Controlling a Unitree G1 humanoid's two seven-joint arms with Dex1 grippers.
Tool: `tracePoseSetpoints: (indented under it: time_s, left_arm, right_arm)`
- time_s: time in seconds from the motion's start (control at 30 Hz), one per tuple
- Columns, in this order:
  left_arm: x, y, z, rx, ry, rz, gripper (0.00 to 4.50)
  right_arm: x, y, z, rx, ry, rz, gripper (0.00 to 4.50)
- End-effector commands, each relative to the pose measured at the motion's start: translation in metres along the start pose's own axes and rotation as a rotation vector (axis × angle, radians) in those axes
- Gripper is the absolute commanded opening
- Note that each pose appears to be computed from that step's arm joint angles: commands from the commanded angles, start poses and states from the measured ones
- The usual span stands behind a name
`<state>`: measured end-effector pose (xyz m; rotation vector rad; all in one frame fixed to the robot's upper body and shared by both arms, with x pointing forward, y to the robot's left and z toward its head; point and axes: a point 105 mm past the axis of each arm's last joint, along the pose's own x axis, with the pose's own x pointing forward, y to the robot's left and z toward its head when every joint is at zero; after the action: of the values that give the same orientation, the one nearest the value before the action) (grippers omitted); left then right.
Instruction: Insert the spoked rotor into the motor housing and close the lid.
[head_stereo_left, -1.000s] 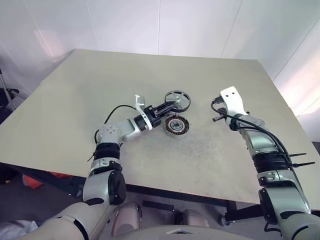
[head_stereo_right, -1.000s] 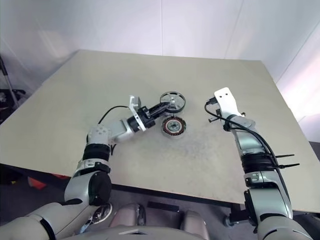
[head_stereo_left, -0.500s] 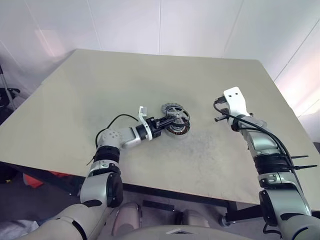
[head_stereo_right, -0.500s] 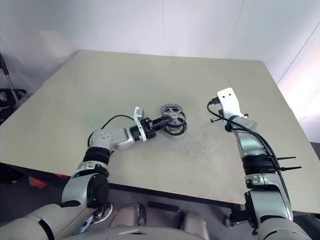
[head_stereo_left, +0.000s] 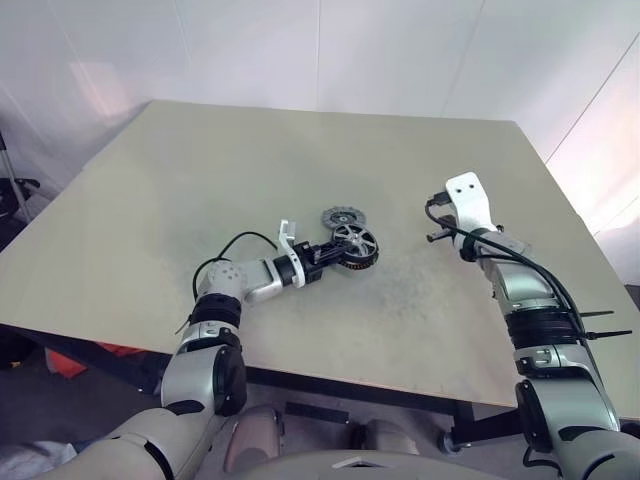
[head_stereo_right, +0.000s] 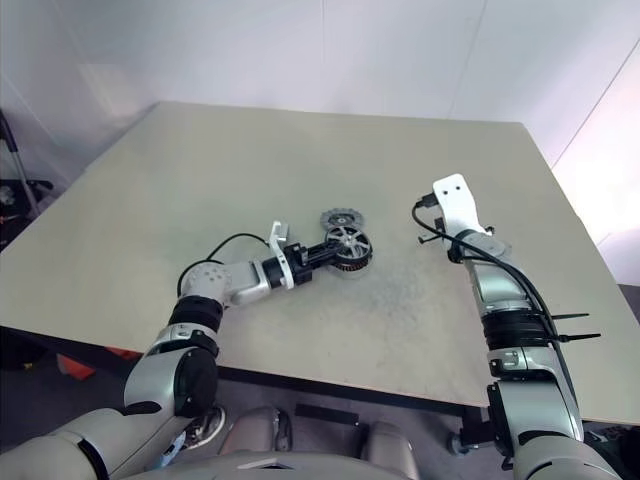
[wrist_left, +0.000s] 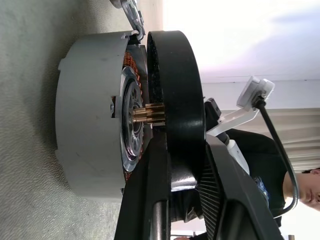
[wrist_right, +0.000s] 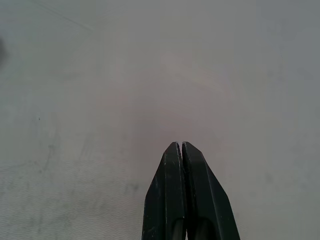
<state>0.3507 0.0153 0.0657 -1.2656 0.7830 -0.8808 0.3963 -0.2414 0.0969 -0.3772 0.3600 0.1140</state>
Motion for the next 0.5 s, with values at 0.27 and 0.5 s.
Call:
tracePoseSetpoints:
  time_s: [0.27, 0.5]
  left_arm:
    - [-0.023, 0.001, 0.028, 0.038, -0.085, 0.03, 2.02]
    - [-0.059, -0.006, 0.061, 0.126, -0.189, 0.059, 2.02]
  right_arm:
    - [-0.009, 0.004, 0.05, 0.007, -0.217, 0.044, 0.0]
    - [-0.028, 0.032, 0.084, 0.044, -0.387, 0.228, 0.0]
